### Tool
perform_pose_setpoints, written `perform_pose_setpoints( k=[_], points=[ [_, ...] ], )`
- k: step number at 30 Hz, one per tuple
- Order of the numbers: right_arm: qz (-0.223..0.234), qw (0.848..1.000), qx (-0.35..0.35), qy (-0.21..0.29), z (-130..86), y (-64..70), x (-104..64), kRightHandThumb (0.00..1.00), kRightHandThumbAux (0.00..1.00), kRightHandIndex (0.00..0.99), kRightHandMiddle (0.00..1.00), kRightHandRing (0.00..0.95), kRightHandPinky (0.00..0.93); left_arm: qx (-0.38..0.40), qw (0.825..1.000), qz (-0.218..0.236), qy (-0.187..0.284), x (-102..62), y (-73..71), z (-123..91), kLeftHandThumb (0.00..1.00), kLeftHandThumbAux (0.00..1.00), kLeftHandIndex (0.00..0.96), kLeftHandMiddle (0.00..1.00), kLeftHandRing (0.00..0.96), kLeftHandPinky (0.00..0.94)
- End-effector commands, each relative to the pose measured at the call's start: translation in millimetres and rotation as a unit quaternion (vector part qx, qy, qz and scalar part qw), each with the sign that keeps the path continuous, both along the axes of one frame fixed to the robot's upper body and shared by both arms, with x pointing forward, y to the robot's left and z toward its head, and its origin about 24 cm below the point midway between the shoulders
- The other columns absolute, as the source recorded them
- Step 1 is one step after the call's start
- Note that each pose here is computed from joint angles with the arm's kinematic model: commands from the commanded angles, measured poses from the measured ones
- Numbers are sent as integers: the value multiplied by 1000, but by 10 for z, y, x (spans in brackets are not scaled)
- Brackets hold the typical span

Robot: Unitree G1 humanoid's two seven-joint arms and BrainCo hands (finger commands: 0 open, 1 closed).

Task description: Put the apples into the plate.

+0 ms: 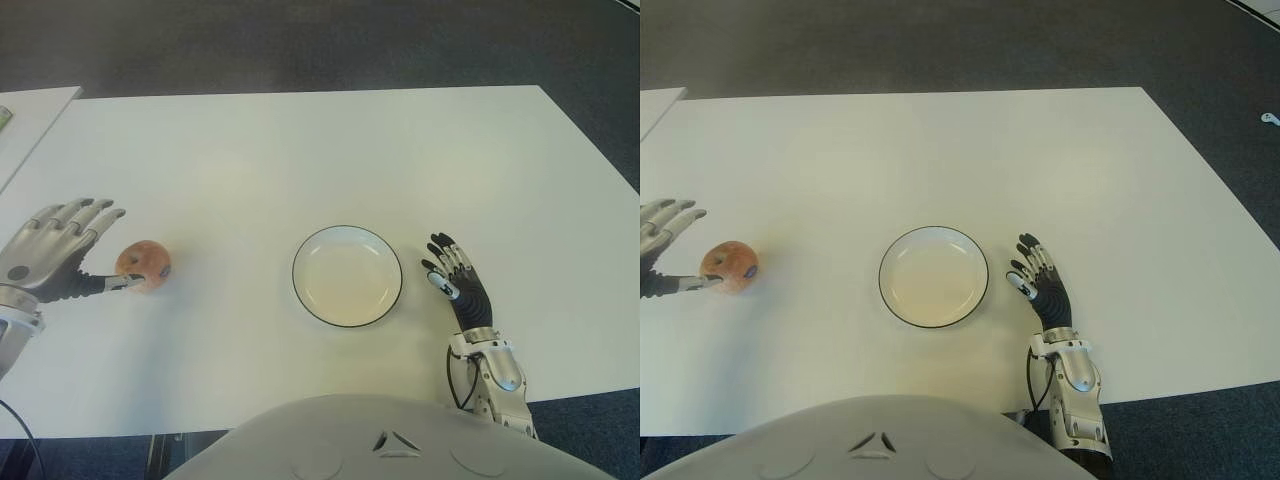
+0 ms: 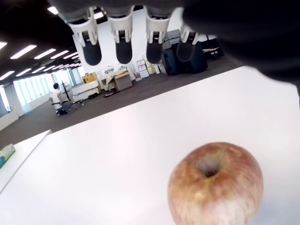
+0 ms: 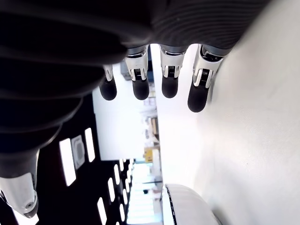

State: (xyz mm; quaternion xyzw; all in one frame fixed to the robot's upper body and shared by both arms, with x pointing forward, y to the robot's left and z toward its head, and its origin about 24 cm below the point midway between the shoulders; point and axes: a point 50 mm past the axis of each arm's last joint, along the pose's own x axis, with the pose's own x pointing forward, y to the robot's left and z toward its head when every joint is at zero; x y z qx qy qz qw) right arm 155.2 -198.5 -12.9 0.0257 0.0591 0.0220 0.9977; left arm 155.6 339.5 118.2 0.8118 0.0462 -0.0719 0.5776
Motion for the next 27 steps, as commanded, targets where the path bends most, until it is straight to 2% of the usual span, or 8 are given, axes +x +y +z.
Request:
perform_pose_setpoints(
  k=[1,15,21,27],
  points=[
    [-9,998,-4,57,-183,-31,-111,181,596,59,26,0,5,21,999,-14,26,13,14,-57,255,261,0,0,0,0],
    [-13,998,2,57,-217,-41,-103,200,595,77,42,6,31,15,999,-12,42,39,101,-231,274,255,0,0,0,0],
    [-12,998,2,57,-229,-57,-98,190,594,59,28,0,5,8,999,-7,44,55,116,-303,280,263,0,0,0,0],
    [-13,998,1,59,-238,-68,-91,193,588,63,32,0,21,-3,999,-2,45,72,116,-363,286,266,0,0,0,0]
  ],
)
